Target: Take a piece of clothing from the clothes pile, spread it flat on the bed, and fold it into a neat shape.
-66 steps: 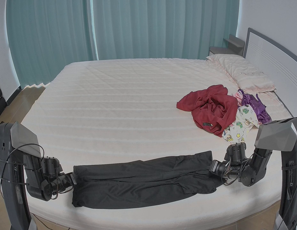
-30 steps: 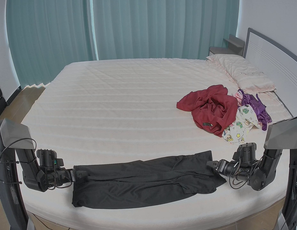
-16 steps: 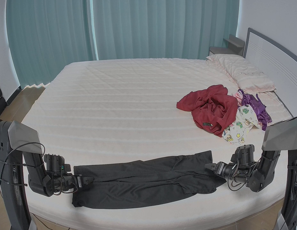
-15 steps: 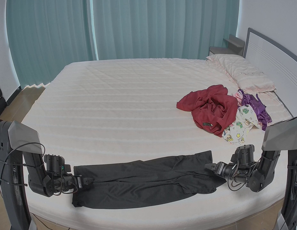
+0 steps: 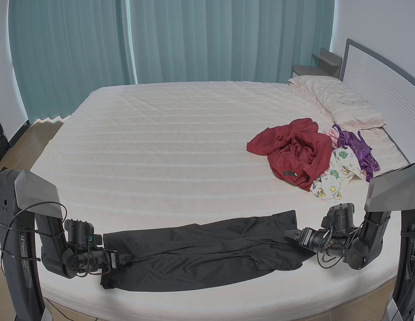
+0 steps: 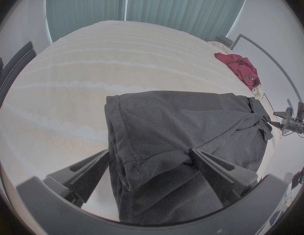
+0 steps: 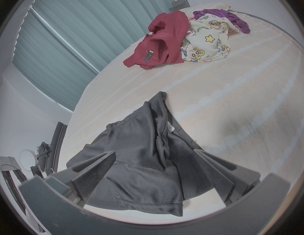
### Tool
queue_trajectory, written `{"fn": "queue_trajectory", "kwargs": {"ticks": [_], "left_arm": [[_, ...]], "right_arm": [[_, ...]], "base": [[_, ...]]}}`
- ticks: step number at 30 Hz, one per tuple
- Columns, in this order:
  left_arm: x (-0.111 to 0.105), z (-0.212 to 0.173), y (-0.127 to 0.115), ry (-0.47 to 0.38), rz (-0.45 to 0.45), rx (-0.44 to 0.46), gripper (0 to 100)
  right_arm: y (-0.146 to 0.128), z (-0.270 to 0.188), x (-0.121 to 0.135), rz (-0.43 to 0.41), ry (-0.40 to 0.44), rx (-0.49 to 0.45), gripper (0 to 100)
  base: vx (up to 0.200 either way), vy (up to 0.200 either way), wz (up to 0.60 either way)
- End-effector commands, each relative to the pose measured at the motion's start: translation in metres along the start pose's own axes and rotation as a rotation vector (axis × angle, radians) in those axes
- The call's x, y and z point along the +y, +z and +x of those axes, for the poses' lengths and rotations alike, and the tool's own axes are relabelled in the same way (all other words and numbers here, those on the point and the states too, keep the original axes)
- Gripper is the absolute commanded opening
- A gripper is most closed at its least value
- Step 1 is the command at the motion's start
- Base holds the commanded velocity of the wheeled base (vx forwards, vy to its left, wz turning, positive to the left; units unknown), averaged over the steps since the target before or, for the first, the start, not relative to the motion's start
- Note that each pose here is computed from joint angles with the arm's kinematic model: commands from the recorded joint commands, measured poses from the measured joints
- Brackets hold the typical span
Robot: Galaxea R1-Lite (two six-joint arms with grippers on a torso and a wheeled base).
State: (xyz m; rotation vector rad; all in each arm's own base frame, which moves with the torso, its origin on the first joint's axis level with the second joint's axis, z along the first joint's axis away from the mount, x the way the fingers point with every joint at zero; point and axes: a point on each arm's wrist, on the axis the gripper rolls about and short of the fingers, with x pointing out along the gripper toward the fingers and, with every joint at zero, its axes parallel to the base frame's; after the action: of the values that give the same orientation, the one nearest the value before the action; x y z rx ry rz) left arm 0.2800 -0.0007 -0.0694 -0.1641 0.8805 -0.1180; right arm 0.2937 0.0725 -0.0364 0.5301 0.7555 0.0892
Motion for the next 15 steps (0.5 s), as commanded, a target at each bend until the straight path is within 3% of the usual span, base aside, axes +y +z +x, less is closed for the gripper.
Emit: {"fn": "queue_trajectory", "kwargs": {"ticks": [1, 2, 3, 15], "left_arm": [[-0.0004, 0.0049, 0.0001, 0.012, 0.002, -0.001, 100], [-0.0003, 0.0049, 0.0002, 0.02, 0.002, -0.002, 100], [-0.0002, 0.0049, 0.0, 0.021, 0.002, -0.001, 0], [-0.0016, 0.0015, -0.0006, 0.02, -0.004, 0.0, 0]], "right_arm": [[-0.0008, -0.0004, 0.0003, -0.004, 0.004, -0.003, 100], [-0.0009, -0.0008, 0.0003, -0.004, 0.006, -0.005, 100], [-0.001, -0.001, 0.0002, -0.004, 0.006, -0.005, 100], [0.0011, -0.0001, -0.0018, 0.003, 0.004, -0.012, 100]], "base": [[0.0, 0.0, 0.0], [0.0, 0.0, 0.0], [0.0, 0.0, 0.0], [0.0, 0.0, 0.0]]}}
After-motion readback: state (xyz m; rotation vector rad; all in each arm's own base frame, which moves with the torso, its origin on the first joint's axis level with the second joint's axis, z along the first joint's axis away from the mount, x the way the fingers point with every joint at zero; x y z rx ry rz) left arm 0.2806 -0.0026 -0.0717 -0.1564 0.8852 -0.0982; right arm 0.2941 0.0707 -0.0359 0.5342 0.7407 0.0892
